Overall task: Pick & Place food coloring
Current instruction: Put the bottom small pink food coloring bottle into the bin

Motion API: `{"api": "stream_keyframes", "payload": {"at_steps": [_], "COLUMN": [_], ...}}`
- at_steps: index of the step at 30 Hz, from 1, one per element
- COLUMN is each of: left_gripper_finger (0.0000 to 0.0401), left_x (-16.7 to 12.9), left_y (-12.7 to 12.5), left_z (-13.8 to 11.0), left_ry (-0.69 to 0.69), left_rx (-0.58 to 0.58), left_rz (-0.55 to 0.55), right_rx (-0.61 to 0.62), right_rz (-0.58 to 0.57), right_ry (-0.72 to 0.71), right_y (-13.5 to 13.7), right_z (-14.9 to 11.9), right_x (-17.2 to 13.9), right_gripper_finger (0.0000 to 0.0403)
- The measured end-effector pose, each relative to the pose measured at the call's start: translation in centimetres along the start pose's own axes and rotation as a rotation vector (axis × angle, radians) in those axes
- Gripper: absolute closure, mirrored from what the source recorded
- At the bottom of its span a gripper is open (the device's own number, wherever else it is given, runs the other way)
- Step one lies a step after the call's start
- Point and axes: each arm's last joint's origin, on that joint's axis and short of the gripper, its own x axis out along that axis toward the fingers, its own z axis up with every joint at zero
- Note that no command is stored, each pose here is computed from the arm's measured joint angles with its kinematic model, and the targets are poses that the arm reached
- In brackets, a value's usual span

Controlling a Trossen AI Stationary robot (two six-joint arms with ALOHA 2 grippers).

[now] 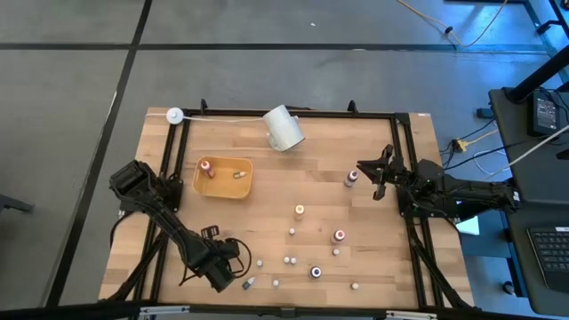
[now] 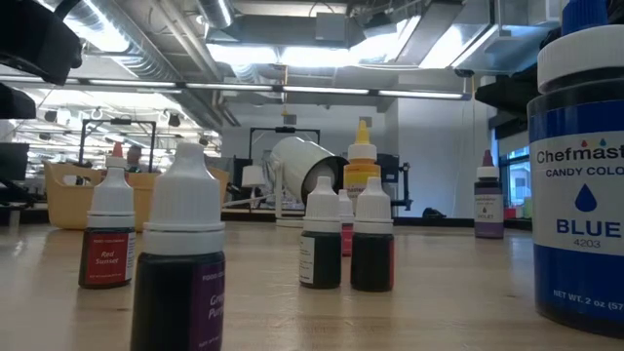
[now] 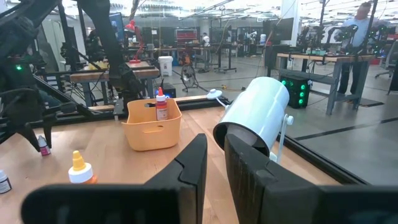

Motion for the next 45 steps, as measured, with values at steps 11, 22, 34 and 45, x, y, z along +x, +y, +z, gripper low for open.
{"api": "stream_keyframes", "payload": {"at_steps": [11, 22, 34, 45], "left_gripper_finger": [0.0332, 0.0326, 0.0323, 0.032], "left_x": [-4.5, -7.2, -4.6, -0.7], "left_y": [4.6, 12.0, 17.5, 20.8], "left_z": [2.5, 7.6, 11.6, 12.1], "left_ry": [0.011, -0.105, -0.03, -0.029], "left_rx": [-0.308, -0.4, -0.319, -0.375], "left_rz": [0.26, 0.373, 0.291, 0.193], "right_rx": [-0.004, -0.004, -0.004, -0.004], "right_rz": [0.0, -0.001, 0.0, 0.0], "right_ry": [0.0, 0.0, 0.0, 0.0], "right_y": [0.0, 0.0, 0.0, 0.0], "right_z": [0.0, 0.0, 0.0, 0.0], "right_x": [0.0, 0.0, 0.0, 0.0], "right_gripper_finger": [0.0341, 0.0341, 0.0341, 0.0341]}}
